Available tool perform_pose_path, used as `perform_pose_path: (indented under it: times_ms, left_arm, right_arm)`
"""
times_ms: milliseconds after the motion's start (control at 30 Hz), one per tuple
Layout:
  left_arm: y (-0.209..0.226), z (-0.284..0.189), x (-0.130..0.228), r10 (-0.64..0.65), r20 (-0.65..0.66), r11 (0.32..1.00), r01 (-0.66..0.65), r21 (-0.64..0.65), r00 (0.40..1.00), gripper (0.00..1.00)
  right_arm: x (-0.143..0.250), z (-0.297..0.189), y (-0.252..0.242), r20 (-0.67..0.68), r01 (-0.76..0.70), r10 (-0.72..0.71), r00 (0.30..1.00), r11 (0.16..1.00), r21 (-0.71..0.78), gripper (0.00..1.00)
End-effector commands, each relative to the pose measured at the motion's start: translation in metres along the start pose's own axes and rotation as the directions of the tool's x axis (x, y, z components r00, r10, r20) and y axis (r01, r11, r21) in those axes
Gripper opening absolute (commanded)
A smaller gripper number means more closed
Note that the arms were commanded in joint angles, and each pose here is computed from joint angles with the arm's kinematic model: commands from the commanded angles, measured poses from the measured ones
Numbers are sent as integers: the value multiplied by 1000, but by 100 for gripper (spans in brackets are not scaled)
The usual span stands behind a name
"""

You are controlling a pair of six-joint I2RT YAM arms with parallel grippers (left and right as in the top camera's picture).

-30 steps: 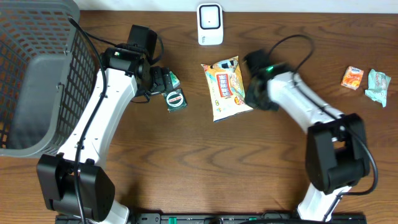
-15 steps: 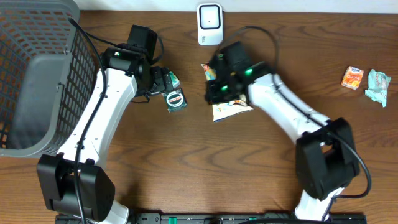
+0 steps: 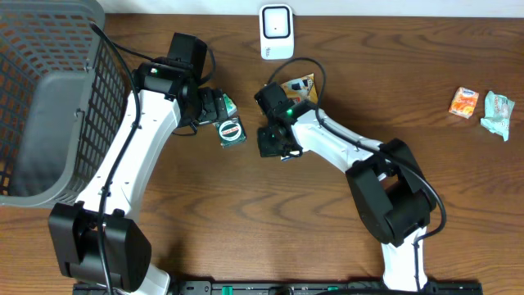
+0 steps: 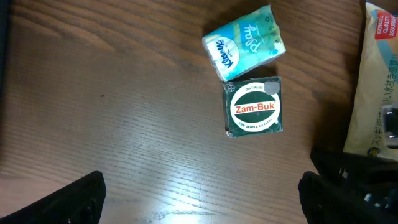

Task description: Scan the item barcode

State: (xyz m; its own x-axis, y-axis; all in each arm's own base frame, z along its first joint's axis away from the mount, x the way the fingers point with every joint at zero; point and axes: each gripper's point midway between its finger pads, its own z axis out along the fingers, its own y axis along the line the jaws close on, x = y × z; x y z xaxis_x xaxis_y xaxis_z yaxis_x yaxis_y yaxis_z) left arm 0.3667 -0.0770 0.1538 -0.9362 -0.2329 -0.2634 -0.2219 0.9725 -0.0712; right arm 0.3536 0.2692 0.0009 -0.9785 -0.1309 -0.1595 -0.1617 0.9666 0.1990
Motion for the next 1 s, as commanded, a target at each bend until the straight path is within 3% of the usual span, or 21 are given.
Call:
perform_pose_path:
  times_ms: [0, 200, 333, 433, 567, 700, 800, 900, 967]
  left_arm:
    - [2, -2, -3, 2, 11, 1000, -2, -8, 1000, 98]
    - [2, -2, -3, 2, 11, 1000, -2, -8, 1000, 98]
    - [2, -2, -3, 2, 11, 1000, -2, -8, 1000, 98]
    - [2, -2, -3, 2, 11, 1000, -2, -8, 1000, 98]
    - [2, -2, -3, 2, 11, 1000, -2, -8, 1000, 98]
    - [2, -2, -3, 2, 11, 1000, -2, -8, 1000, 98]
    - [2, -2, -3, 2, 11, 1000, -2, -8, 1000, 97]
    - [2, -2, -3, 2, 11, 1000, -2, -8, 1000, 98]
    - [2, -2, -3, 2, 11, 1000, -2, -8, 1000, 98]
  right_arm:
    - [-14, -12, -34, 59, -64, 56, 997, 990, 129, 1]
    - [-30, -65, -97, 178, -147, 88, 980, 923, 355, 1]
    - [-44, -105, -126, 281, -228, 118, 952, 888, 399, 1]
    - [-50, -122, -122, 305, -260, 167, 937, 920, 295, 3]
    - [-53, -124, -97, 262, -239, 207, 943, 966, 97, 14]
    - [-46, -113, -63, 161, -201, 212, 964, 976, -82, 45]
    - [-41, -103, -40, 114, -178, 197, 974, 971, -158, 40]
    - [-42, -85, -24, 93, -239, 257, 962, 955, -174, 32]
    - [-48, -71, -13, 93, -279, 302, 949, 940, -198, 31]
